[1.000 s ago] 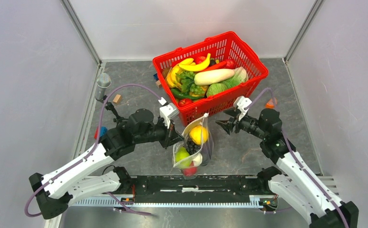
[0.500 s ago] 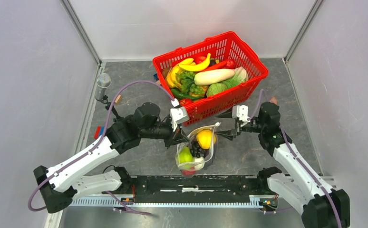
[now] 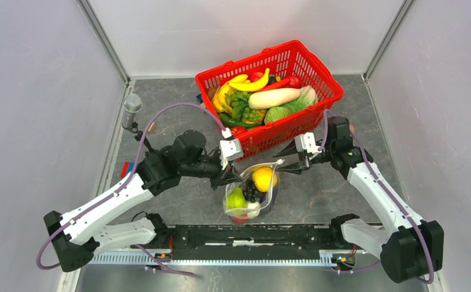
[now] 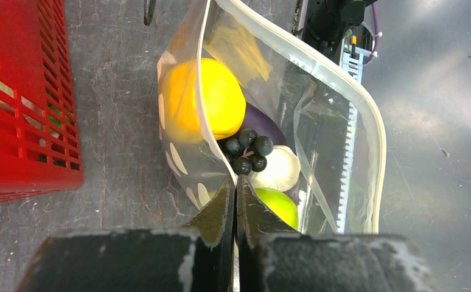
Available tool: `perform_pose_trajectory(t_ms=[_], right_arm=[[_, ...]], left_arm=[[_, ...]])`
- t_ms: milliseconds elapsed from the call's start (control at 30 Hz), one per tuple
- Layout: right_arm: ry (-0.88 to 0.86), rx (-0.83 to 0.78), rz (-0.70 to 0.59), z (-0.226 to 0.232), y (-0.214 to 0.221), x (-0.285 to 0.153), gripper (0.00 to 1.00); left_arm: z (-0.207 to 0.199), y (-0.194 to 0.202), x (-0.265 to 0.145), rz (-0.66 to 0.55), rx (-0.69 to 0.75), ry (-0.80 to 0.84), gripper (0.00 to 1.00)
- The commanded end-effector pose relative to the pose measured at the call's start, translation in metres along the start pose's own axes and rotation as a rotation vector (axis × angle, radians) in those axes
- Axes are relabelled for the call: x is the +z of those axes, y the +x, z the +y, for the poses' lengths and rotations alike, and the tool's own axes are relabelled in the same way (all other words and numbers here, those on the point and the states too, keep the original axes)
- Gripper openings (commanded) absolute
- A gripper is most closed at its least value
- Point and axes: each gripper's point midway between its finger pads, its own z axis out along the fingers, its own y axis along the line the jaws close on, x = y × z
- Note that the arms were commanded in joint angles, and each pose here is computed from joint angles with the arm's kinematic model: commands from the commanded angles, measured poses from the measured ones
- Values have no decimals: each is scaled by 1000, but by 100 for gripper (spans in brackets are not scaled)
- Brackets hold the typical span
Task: Place the food in the zip-top bag and seal the zipper
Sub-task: Zip the zipper food storage bag at the center of the board.
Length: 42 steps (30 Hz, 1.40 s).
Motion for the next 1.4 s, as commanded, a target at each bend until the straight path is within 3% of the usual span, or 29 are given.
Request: perform_pose_trajectory(t_ms=[0,200,467,567,667,733,767,933,1033,1167,1267,1367], right_arm=[[-68,-50,-75,6,-23,0,50],[-81,-9,-64,9,-16,0,38],[-107,-9,-91,14,-23,0,7],[-115,-9,-89,19,-26,-1,0],[-114,16,-57,20,-27,-3,0],[-110,32,-48,21,-28,-5,0],[-104,43,-44,20,-29,-7,0],[23,144,30,-3,-20,-16,0],[322,196,60,-43,-12,-27,0],[329,190,-23,-34,-27,-25,0],[359,186,-7,-33,-26,-28,0],[386,173,-62,-26,-40,-29,0]], left_arm=[[-4,-23,-3,-61,77,32,2],[-4,-24,-2,-73,72,34,2],[-6,-25,-2,-84,65,37,2],[-3,-23,-2,-85,48,17,3],[3,-27,-5,-116,16,-34,28],[8,-32,-9,-140,-1,-74,72],[9,-36,-12,-153,2,-90,80],[4,-44,-32,-192,17,-116,92],[3,-44,-40,-198,18,-133,98],[12,-55,-48,-233,-44,-205,100],[10,-91,-58,-303,-120,-215,100],[6,-121,-53,-362,-94,-175,100]])
